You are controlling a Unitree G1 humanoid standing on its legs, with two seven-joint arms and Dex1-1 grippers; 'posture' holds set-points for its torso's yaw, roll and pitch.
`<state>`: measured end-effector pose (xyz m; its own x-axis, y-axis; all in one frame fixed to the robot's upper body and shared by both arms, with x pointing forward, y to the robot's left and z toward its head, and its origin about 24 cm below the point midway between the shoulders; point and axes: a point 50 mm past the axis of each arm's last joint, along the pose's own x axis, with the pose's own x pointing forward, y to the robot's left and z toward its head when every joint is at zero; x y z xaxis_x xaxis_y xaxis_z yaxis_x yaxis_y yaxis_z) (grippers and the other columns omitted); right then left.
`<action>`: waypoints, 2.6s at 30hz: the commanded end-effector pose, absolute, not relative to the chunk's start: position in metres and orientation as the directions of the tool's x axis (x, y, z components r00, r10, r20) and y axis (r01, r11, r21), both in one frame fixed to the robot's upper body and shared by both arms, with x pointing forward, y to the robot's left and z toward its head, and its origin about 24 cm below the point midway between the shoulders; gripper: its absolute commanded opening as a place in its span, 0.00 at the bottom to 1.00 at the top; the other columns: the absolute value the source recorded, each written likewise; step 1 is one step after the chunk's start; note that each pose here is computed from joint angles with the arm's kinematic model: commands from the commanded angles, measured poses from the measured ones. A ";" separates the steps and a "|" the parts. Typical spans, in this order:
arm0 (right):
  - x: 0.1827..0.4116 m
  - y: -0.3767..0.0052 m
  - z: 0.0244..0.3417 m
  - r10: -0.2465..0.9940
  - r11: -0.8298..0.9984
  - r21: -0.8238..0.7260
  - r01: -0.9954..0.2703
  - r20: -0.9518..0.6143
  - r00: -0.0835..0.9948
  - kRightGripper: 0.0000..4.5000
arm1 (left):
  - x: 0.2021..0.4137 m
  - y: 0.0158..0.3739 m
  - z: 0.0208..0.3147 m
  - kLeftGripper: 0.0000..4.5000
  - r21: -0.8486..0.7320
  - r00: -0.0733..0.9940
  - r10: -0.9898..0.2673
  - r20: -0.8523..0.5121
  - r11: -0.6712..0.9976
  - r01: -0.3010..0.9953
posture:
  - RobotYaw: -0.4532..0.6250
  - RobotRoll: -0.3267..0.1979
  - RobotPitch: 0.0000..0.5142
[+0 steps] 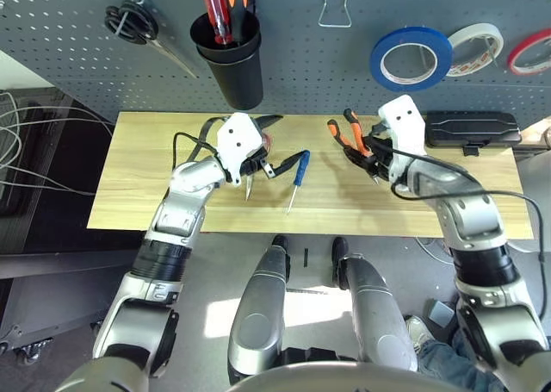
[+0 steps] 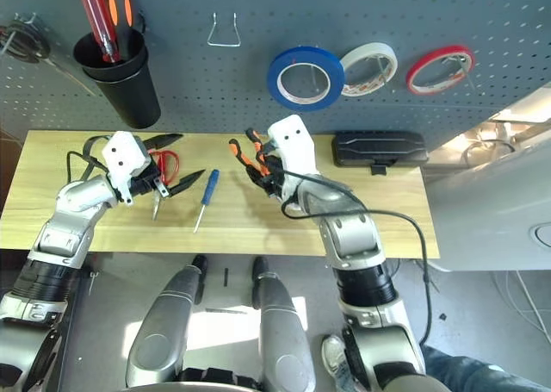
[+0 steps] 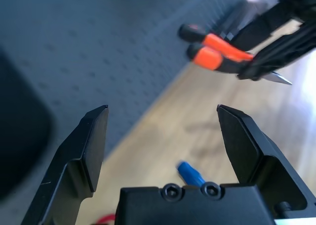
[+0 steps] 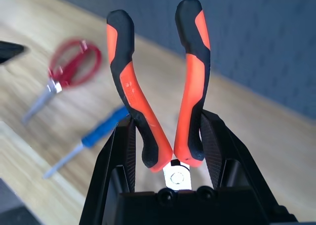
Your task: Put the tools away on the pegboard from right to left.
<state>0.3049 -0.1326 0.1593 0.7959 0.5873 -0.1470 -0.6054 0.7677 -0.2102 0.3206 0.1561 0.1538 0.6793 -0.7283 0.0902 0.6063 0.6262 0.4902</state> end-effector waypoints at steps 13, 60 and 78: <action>0.297 -0.120 0.228 0.669 0.740 -0.296 -0.604 0.235 0.705 0.46 | 0.318 0.151 0.147 1.00 0.420 0.612 -0.786 0.085 0.585 0.694 | 0.53 0.62 0.77; 0.328 -0.058 0.323 0.521 0.835 -0.274 -0.476 0.671 0.527 0.46 | 0.316 0.134 0.210 1.00 0.502 0.530 -0.796 0.293 0.600 0.624 | 0.58 0.62 0.75; 0.342 -0.052 0.316 0.501 0.850 -0.281 -0.446 0.693 0.518 0.46 | 0.316 0.134 0.207 1.00 0.498 0.535 -0.796 0.284 0.599 0.626 | 0.58 0.62 0.78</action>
<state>0.3474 -0.0576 0.3091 0.5606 0.4927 0.6655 -0.4496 0.8561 -0.2551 0.3175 0.1342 0.2142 0.5311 -0.7894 0.3078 0.6125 0.6087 0.5043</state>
